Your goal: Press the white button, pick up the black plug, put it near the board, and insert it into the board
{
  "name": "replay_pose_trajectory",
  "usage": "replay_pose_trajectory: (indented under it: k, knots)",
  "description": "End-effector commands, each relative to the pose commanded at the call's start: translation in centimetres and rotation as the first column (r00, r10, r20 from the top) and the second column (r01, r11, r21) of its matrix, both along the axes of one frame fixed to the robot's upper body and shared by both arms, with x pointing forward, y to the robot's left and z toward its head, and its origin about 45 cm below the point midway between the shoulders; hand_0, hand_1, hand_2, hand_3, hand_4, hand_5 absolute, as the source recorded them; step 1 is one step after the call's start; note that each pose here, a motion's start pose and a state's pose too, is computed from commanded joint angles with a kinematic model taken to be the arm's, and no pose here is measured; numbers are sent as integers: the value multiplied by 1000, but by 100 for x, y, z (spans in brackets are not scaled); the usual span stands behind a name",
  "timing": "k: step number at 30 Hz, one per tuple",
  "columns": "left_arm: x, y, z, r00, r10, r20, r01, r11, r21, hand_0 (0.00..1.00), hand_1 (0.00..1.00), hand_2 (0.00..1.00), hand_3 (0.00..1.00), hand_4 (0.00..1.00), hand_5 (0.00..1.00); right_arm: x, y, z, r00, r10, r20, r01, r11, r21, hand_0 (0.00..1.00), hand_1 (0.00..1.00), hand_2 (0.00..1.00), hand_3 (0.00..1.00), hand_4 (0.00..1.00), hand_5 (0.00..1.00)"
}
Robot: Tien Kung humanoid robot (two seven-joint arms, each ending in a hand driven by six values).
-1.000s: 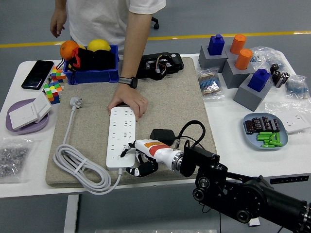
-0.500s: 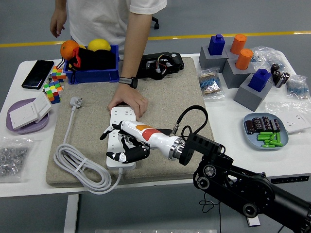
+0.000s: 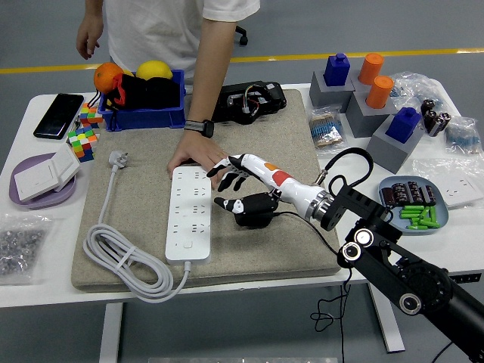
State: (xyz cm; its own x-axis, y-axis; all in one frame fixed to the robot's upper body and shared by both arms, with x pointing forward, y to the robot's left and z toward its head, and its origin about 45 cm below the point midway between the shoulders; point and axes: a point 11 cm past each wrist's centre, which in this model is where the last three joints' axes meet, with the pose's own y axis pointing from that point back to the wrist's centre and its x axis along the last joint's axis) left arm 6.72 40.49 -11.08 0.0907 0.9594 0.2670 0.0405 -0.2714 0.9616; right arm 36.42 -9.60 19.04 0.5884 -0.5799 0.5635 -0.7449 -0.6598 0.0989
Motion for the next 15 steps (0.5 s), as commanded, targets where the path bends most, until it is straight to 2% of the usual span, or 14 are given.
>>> replay_pose_trajectory:
  k: [1,6,7,12,13,15]
  knots:
    - [1,-1,0,1000,1,1,-1,1000,0,701,672,625,679,488,196,14,-40,-12,1000,-9,-2,9,1000,-2,893,887,851,590,907,165]
    - [12,-13,-3,1000,2,5,-2,1000,-2,701,672,625,679,488,196,67,-278,-103,998,-52,-22,51,999,-11,893,887,851,590,907,165]
    - [12,-14,-3,1000,2,5,-2,1000,-2,701,671,624,679,487,199,67,-317,-129,998,-56,-29,56,998,-15,893,877,819,545,920,152]
    - [14,-20,-5,1000,2,6,-2,1000,-3,701,671,624,679,487,199,20,-402,-253,996,-65,-63,63,998,-24,893,877,819,545,920,152]
    - [14,-23,-6,1000,2,6,-2,1000,-3,701,671,625,679,487,200,2,-406,-291,995,-66,-72,65,998,-22,891,865,802,510,930,145]
    - [15,-26,-6,1000,2,6,-2,1000,-4,701,671,625,679,487,200,-20,-401,-339,994,-68,-83,67,998,-17,891,865,802,510,930,145]
